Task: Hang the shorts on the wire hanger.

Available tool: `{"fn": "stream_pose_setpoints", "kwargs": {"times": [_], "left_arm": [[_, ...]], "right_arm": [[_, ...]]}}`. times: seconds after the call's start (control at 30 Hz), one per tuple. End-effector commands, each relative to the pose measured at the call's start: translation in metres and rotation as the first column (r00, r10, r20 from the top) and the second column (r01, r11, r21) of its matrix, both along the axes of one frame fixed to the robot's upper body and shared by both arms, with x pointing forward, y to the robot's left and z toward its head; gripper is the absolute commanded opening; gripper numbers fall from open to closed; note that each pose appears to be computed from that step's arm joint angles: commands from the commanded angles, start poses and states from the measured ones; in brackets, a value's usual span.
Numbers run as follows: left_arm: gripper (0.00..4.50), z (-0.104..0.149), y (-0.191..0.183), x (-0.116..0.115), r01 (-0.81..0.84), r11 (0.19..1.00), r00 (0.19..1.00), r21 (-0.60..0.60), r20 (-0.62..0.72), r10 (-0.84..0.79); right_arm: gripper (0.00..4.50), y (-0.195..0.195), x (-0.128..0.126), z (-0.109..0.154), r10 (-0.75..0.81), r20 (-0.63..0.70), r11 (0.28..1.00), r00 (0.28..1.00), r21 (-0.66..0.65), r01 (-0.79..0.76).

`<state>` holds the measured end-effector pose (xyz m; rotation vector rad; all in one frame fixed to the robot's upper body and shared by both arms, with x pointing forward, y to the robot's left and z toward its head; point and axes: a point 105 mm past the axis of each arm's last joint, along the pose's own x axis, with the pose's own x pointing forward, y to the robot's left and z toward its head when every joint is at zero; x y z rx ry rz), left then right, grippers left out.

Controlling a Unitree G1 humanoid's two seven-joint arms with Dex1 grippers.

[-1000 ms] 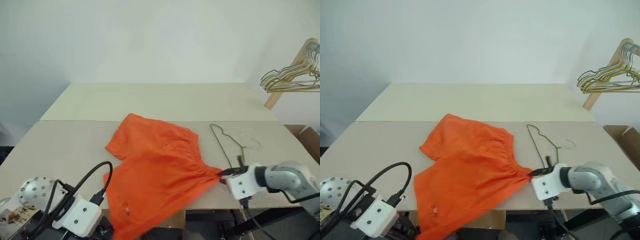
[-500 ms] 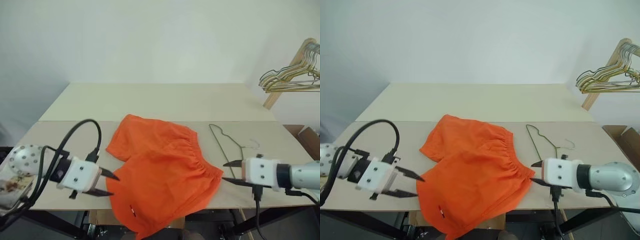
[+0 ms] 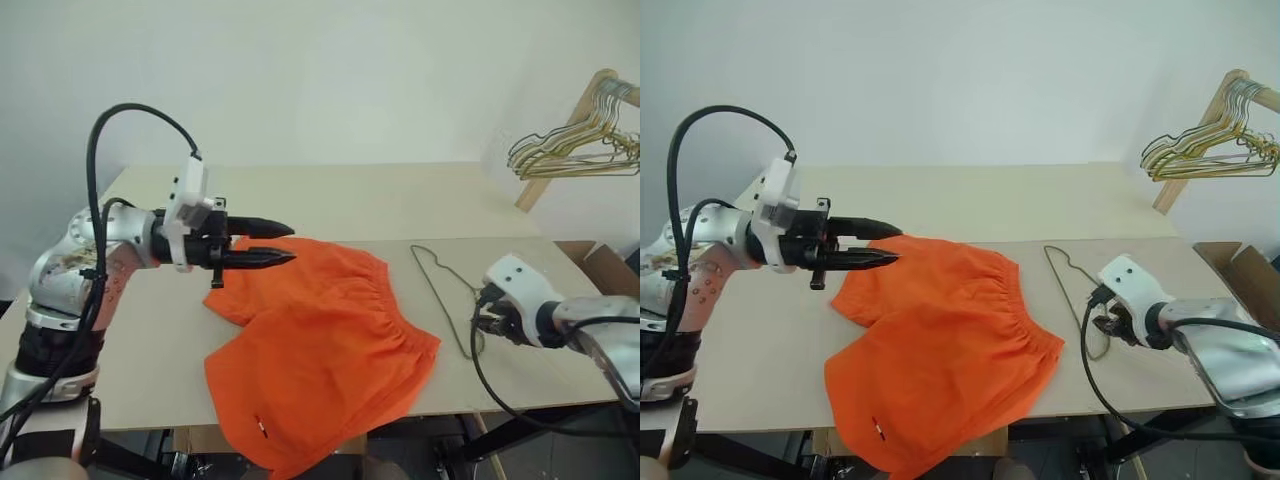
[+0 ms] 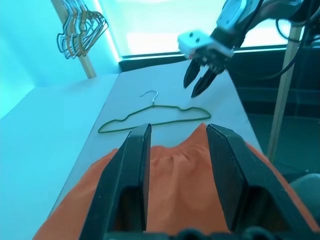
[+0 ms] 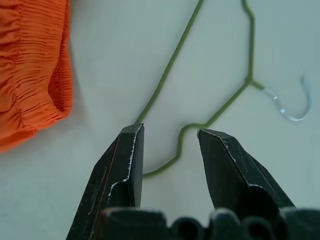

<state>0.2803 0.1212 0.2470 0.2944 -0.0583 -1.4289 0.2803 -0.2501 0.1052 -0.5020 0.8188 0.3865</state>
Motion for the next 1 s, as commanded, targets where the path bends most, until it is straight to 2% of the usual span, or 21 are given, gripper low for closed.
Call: {"fn": "stream_pose_setpoints", "kwargs": {"times": [0.03,0.27,0.4,0.57,0.9,1.0], "left_arm": [[1.89,0.010,-0.002,-0.004,0.006,1.000,0.999,-0.006,0.033,-0.006],[1.89,0.007,-0.004,-0.009,0.026,1.000,0.999,0.008,0.023,-0.026],[1.89,0.008,-0.004,-0.011,0.032,0.999,0.999,0.009,0.024,-0.032],[1.89,0.009,-0.001,-0.013,0.031,0.999,0.999,0.014,0.024,-0.031],[1.89,0.005,-0.002,-0.014,0.042,0.999,0.999,0.026,0.025,-0.042],[1.89,0.004,-0.001,-0.016,0.045,0.999,0.999,0.027,0.025,-0.046]], "right_arm": [[2.10,-0.004,0.010,-0.004,-0.041,0.004,0.999,0.999,-0.014,0.042],[2.10,-0.011,0.019,-0.031,-0.087,-0.060,0.996,0.994,-0.032,0.085],[2.10,-0.020,0.029,-0.034,-0.132,-0.009,0.989,0.991,-0.068,0.131],[2.10,-0.017,0.023,-0.029,-0.109,-0.013,0.993,0.994,-0.043,0.109],[2.10,-0.038,0.019,-0.052,-0.198,-0.052,0.978,0.979,-0.083,0.194],[2.10,-0.037,0.016,-0.057,-0.202,-0.087,0.979,0.975,-0.055,0.198]]}}
